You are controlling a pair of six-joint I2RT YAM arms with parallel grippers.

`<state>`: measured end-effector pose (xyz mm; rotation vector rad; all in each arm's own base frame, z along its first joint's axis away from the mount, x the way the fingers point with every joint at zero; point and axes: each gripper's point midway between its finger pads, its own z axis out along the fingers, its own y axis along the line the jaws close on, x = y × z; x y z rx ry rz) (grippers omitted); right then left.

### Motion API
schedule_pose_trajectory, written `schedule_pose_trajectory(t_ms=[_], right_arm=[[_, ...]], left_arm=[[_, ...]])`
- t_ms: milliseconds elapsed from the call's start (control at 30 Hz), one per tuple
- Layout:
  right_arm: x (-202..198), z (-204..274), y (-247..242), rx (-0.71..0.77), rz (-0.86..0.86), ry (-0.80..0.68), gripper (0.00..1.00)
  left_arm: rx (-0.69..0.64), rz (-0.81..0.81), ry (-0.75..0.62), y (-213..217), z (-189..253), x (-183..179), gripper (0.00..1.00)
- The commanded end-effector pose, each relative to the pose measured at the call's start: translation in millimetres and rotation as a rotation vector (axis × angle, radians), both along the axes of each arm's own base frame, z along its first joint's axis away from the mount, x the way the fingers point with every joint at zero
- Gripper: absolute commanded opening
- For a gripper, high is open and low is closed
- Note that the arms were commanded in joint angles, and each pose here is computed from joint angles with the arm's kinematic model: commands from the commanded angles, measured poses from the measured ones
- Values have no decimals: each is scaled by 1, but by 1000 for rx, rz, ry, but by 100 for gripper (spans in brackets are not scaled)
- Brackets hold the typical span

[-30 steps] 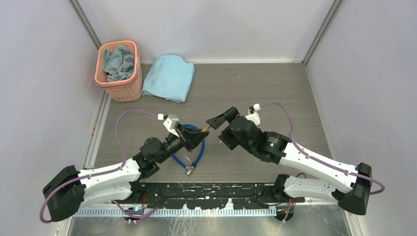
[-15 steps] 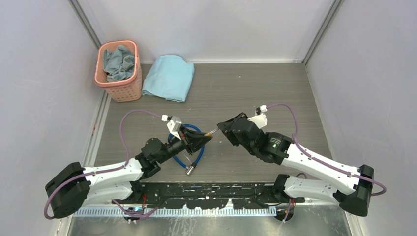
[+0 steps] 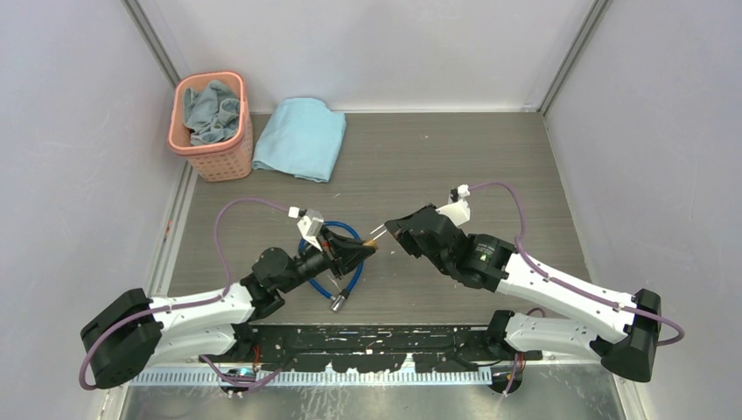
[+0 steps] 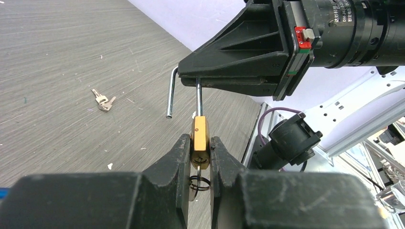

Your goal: Unlock with the key

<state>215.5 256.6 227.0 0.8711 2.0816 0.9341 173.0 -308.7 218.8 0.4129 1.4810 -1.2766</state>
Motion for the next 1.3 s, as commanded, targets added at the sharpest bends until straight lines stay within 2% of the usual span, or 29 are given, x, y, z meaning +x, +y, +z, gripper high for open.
schedule_pose_trajectory(t_ms=[0,200,433,600,900,1100,1267], right_arm=[[6,18,2,-5,5,-65,1],[10,21,6,-7,36,-135,1],[19,42,9,62,67,-389,1],[8,61,21,127,182,-594,1],[-16,71,18,163,291,-811,1],[-26,77,17,178,333,-869,1],[-27,81,19,173,348,-882,1]], left_arm=[[-139,-20,-67,4,43,-8,0],[-179,-7,5,8,43,-7,0],[-224,7,165,6,39,-2,0],[-270,-7,256,5,40,-4,0],[-343,-57,374,3,45,-10,0],[-345,-53,405,3,43,-9,1],[-344,-27,414,4,39,-5,12]])
